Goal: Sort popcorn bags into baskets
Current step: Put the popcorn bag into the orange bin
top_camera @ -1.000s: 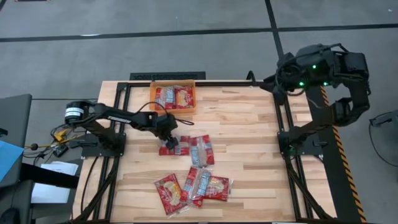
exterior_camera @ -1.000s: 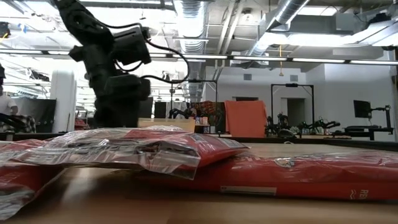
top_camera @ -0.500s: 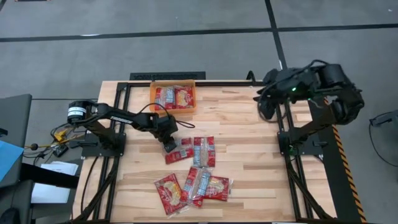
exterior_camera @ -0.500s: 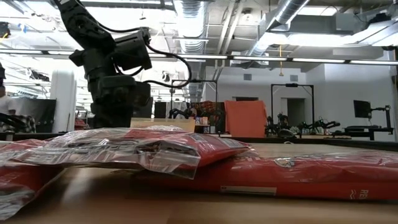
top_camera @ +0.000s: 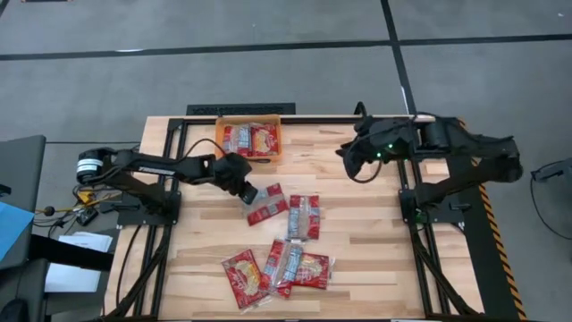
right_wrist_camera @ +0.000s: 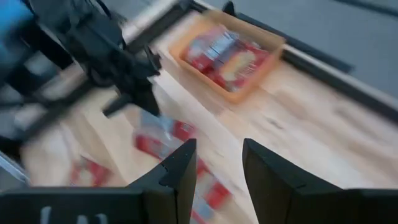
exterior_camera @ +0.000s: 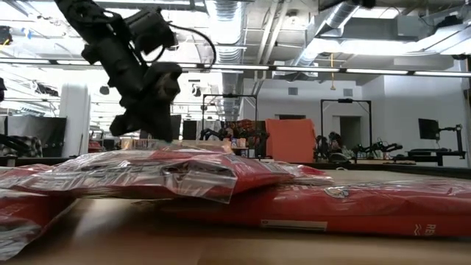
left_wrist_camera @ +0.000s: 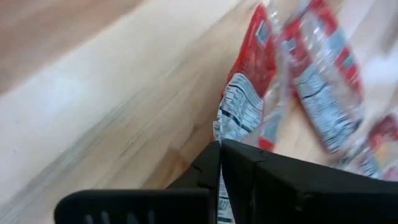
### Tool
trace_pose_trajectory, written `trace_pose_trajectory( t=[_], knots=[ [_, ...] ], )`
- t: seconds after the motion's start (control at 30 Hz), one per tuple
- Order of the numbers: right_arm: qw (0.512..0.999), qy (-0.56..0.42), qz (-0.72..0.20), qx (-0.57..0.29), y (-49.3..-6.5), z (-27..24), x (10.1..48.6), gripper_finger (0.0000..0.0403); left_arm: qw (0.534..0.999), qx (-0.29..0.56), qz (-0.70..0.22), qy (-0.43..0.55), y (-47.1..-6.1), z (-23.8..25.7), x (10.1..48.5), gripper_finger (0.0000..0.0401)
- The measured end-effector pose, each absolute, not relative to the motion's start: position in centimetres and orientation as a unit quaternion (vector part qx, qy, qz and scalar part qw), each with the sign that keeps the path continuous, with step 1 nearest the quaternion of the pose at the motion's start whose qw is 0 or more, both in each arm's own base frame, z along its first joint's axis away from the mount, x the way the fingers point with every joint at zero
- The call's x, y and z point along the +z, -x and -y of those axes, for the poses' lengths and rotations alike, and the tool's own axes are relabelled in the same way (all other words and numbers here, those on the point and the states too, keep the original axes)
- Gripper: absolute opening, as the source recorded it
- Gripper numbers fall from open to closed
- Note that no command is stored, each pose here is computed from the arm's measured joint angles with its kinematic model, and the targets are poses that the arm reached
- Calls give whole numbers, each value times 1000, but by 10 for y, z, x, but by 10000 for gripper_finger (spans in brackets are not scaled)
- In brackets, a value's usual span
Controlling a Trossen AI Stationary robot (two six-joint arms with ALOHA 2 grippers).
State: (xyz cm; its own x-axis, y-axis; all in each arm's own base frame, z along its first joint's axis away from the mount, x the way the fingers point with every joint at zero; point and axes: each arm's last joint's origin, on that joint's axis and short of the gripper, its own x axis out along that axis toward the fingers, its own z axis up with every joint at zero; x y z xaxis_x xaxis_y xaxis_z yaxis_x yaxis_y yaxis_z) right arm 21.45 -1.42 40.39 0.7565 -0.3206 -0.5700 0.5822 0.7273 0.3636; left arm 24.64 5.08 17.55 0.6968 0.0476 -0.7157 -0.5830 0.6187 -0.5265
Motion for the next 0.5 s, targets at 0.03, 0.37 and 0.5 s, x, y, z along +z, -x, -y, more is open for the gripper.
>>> trace_pose_trajectory(
  t=[0.03,0.37,0.5],
  knots=[
    [898,-287,-225,-246,-215,16,395,158,836,189,-329,397,-246,-51,180,0],
    [887,-363,-190,-214,-227,18,296,188,857,203,-283,379,-243,-51,195,3],
    [876,-387,-211,-198,-229,15,268,207,877,156,-309,334,-244,-49,193,43]
  ],
)
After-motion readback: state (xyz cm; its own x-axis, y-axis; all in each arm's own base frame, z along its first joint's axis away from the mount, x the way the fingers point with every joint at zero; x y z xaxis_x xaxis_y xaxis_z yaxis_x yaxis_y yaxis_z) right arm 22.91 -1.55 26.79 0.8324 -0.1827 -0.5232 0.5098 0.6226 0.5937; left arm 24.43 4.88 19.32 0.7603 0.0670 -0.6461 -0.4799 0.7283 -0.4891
